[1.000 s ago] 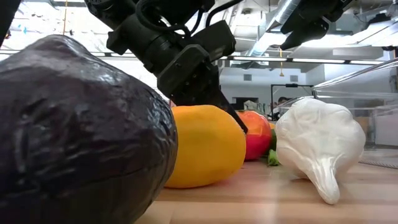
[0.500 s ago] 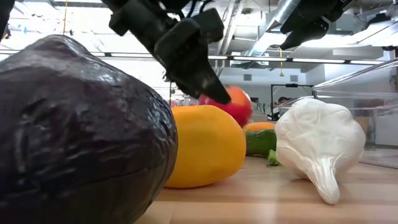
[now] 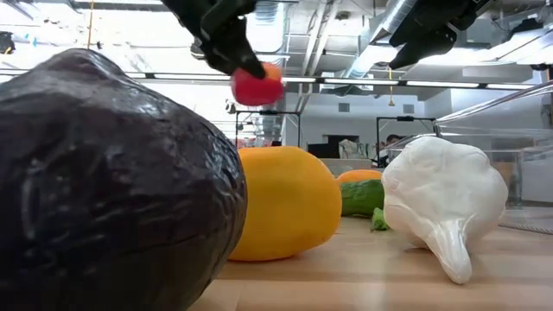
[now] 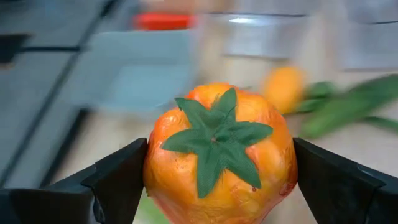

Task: Sort produce into baskets
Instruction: Put the pumpkin into the white bin

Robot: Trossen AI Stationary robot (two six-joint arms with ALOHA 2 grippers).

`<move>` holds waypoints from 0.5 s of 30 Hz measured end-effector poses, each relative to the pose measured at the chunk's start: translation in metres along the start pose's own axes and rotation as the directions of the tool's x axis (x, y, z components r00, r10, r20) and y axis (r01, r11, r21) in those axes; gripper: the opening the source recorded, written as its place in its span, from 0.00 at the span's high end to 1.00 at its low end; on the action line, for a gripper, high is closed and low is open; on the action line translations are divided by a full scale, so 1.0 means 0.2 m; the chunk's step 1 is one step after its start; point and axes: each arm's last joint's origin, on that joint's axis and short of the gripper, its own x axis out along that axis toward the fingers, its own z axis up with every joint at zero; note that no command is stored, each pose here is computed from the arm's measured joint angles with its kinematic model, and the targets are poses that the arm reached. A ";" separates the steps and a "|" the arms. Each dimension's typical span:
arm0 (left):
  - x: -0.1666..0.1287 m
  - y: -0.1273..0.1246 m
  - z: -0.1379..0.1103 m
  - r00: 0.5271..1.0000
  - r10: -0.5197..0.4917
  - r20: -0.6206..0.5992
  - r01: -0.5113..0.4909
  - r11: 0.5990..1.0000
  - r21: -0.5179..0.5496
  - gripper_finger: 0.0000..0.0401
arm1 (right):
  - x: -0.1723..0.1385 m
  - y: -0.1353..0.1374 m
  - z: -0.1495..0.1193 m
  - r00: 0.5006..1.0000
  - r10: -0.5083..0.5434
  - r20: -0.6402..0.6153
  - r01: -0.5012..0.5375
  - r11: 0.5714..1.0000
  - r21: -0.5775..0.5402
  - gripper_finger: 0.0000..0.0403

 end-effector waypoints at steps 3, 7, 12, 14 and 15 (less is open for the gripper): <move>-0.10 0.14 -0.02 0.990 0.134 -0.041 -0.135 0.990 -0.030 0.13 | 0.00 0.00 0.00 1.000 0.000 0.000 0.000 1.000 0.000 0.08; -0.22 0.32 -0.07 0.959 0.260 -0.110 -0.269 0.960 -0.076 0.13 | 0.00 0.00 0.00 1.000 0.000 0.001 0.000 1.000 0.001 0.08; -0.30 0.49 -0.15 0.915 0.340 -0.217 -0.373 0.918 -0.134 0.13 | 0.00 0.00 0.00 1.000 0.000 0.001 0.000 1.000 0.001 0.08; -0.31 0.55 -0.19 0.892 0.363 -0.270 -0.414 0.895 -0.164 0.13 | 0.00 0.00 0.00 1.000 0.000 0.001 0.000 1.000 0.001 0.08; -0.31 0.58 -0.21 0.880 0.372 -0.296 -0.434 0.882 -0.184 0.13 | 0.00 0.00 0.00 1.000 0.000 0.001 0.000 1.000 0.001 0.08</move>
